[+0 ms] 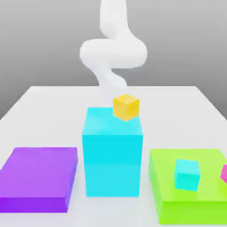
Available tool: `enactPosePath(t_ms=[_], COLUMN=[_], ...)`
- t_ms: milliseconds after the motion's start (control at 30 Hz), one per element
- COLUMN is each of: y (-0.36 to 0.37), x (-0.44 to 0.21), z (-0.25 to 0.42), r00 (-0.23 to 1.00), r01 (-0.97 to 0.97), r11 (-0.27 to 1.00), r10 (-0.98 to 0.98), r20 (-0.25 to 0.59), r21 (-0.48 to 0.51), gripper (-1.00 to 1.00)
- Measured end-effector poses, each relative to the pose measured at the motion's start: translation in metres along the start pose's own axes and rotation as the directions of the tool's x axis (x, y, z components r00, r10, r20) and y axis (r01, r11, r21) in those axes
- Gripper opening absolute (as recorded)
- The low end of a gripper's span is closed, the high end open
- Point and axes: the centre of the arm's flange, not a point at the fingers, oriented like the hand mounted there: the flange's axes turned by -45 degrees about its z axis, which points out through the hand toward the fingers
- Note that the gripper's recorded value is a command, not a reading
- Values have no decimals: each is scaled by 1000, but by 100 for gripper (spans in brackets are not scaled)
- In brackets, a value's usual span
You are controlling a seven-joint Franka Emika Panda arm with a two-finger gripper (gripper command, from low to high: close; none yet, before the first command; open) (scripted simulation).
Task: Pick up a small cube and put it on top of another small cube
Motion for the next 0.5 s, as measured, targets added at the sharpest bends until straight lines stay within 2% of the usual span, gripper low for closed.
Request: enactPosePath(t_ms=[267,500], y=[56,123], x=[16,-1], z=[122,227], r00=[970,897], r01=[-164,-293], r11=[977,922], r10=[185,357], r20=[156,261], r21=[-137,-253], gripper=[0,0])
